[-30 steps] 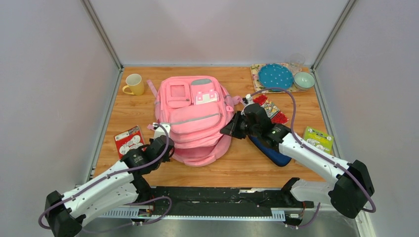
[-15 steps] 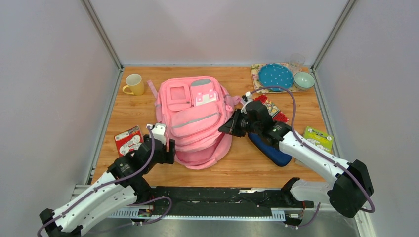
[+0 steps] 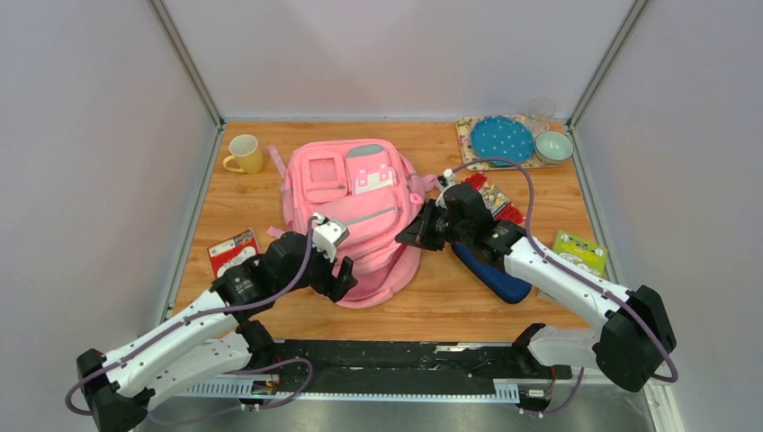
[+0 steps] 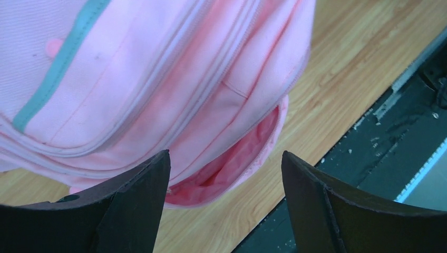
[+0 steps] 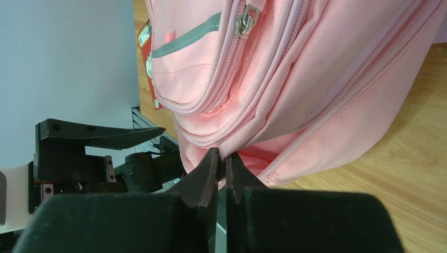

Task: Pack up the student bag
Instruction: Unzip the student bag at the center of the board.

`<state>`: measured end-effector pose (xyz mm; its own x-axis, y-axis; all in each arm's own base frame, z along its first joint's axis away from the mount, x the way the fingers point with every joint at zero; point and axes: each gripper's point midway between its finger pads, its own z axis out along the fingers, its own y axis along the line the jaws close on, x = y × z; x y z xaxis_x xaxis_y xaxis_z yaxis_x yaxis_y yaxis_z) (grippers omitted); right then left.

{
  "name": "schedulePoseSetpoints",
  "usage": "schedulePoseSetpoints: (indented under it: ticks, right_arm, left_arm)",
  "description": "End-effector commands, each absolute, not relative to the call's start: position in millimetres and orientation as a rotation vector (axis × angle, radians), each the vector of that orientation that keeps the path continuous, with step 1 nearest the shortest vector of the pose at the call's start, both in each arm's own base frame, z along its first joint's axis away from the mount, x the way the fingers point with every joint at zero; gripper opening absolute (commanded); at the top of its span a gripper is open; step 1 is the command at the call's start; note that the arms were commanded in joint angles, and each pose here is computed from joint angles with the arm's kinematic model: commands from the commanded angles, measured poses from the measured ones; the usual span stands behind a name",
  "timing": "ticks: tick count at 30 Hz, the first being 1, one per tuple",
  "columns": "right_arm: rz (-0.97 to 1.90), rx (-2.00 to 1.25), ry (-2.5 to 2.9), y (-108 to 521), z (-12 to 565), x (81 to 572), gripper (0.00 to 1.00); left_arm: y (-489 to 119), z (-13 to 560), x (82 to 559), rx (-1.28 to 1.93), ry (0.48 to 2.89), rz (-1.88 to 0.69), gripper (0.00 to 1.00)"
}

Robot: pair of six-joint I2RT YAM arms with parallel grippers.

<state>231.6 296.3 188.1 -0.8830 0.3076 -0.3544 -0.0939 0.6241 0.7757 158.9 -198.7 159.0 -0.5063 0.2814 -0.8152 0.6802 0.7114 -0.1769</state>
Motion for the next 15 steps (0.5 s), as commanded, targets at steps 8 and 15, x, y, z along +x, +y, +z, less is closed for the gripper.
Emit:
schedulePoseSetpoints:
  ticks: [8,15]
  right_arm:
    - [0.911,0.261,2.230,248,216,241,0.77]
    - [1.119,0.039,2.181,302,246,222,0.79]
  left_arm:
    - [-73,158,194,0.048,2.107,-0.022,0.99]
    - [-34,157,207,-0.107,2.120,0.083,0.99]
